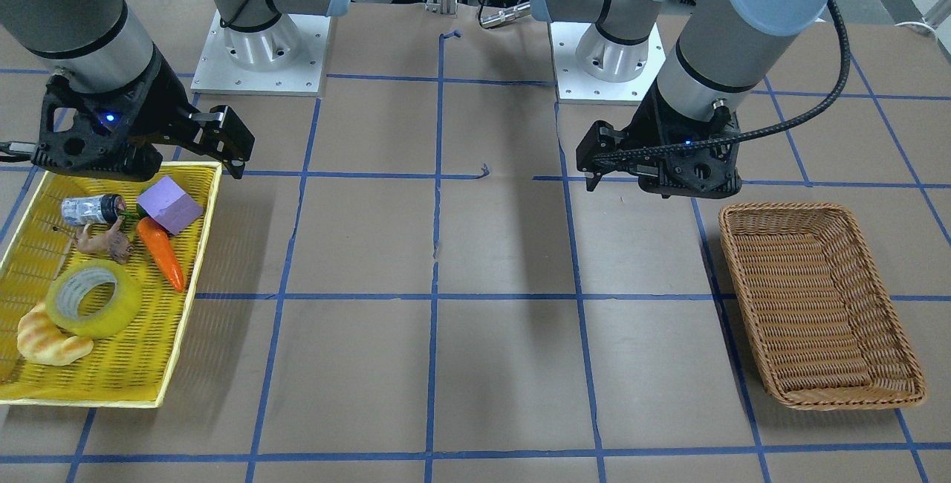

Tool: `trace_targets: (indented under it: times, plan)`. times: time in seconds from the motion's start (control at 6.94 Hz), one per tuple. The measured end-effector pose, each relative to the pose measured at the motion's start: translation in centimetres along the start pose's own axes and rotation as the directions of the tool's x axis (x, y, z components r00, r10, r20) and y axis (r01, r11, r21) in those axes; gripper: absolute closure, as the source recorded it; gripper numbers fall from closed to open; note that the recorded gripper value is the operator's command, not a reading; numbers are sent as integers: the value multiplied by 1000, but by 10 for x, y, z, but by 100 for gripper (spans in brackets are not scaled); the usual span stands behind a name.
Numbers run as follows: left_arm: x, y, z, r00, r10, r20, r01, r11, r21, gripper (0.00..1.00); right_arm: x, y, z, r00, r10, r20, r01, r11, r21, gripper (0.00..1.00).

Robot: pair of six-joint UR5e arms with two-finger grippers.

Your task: Transfer tape with both arms

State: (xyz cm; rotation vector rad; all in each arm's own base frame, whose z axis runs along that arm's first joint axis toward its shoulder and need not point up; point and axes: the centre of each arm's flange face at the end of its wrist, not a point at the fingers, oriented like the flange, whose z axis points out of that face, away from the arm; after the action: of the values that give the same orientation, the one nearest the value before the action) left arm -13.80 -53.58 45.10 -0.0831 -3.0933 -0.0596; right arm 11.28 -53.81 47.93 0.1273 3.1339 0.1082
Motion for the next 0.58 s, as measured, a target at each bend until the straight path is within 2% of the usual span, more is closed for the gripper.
trace_targets:
  times: [0.58]
  plan:
    - [0,1,6,1000,-3,-4,2,1000,-11,0,0,0,0,1000,0,-1,0,1000,-1,0]
